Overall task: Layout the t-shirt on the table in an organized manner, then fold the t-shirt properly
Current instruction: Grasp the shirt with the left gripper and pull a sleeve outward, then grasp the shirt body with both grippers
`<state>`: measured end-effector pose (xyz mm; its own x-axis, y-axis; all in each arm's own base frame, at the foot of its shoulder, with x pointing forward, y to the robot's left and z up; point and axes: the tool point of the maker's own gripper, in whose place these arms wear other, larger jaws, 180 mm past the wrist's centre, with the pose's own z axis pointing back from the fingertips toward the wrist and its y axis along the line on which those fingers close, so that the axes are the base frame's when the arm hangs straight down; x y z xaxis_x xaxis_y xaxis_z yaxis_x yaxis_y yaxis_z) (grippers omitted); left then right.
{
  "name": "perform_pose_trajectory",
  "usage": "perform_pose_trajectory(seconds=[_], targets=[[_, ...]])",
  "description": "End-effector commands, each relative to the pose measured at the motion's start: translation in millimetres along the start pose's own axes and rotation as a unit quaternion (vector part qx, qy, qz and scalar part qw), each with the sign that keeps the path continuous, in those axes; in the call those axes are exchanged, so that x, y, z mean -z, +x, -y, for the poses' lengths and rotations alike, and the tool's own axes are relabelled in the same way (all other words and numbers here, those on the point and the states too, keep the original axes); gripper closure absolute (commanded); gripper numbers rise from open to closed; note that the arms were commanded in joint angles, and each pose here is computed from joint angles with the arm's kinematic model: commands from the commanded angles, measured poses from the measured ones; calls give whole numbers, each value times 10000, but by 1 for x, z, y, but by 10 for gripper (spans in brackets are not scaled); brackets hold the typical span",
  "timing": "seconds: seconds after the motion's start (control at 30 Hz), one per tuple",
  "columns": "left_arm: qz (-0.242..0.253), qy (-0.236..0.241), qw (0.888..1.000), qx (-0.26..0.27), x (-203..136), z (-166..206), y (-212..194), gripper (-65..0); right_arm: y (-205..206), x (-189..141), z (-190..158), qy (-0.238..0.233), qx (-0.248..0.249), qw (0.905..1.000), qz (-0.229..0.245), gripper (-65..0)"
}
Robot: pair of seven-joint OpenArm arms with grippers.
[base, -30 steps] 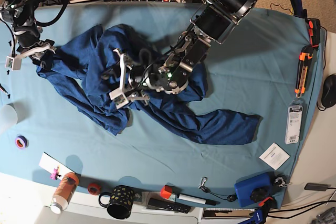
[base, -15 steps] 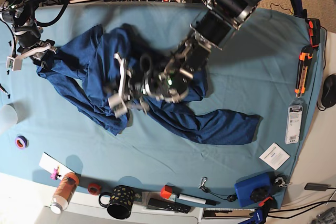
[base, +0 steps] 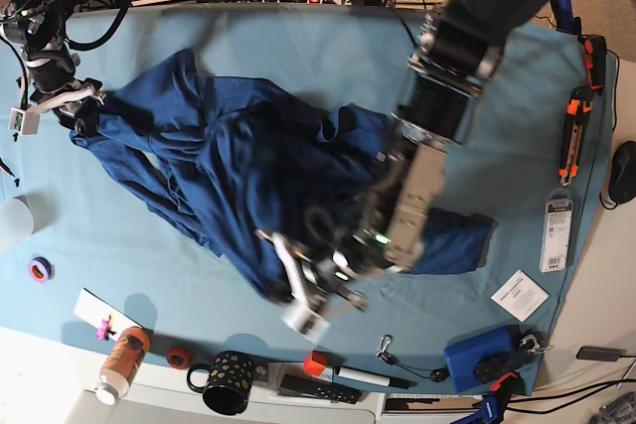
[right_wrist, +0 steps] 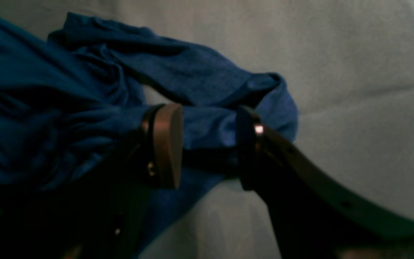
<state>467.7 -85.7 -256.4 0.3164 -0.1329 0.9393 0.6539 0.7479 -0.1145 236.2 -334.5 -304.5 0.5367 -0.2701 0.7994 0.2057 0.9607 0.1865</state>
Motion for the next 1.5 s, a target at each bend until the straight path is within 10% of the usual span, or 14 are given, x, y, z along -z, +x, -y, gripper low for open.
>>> perform_pose_trajectory(seconds=[0.0, 0.47, 0.7, 0.9, 1.03, 1.47], targets=[[468, 140, 9988, 88, -5, -14, 39, 0, 19, -3, -2, 49, -85, 9994, 332, -244], [771, 1692, 9826, 10, -83, -162, 68, 0, 32, 0, -10, 209, -43, 9980, 589, -244], [568, 1342, 9890, -242, -76, -145, 33, 0, 31, 37, -102, 1377, -856, 9862, 345, -262], [232, 751, 9965, -275, -72, -118, -9, -9, 39, 74, -154, 965, -2091, 9726, 329, -295], [96, 706, 9964, -458, -73, -112, -31, -244, 45, 83, -165, 638, -2678, 9608, 334, -299], [-12, 635, 9959, -642, -74, -105, -50, -245, 38, 138, -158, 667, -2472, 9666, 99, -345]])
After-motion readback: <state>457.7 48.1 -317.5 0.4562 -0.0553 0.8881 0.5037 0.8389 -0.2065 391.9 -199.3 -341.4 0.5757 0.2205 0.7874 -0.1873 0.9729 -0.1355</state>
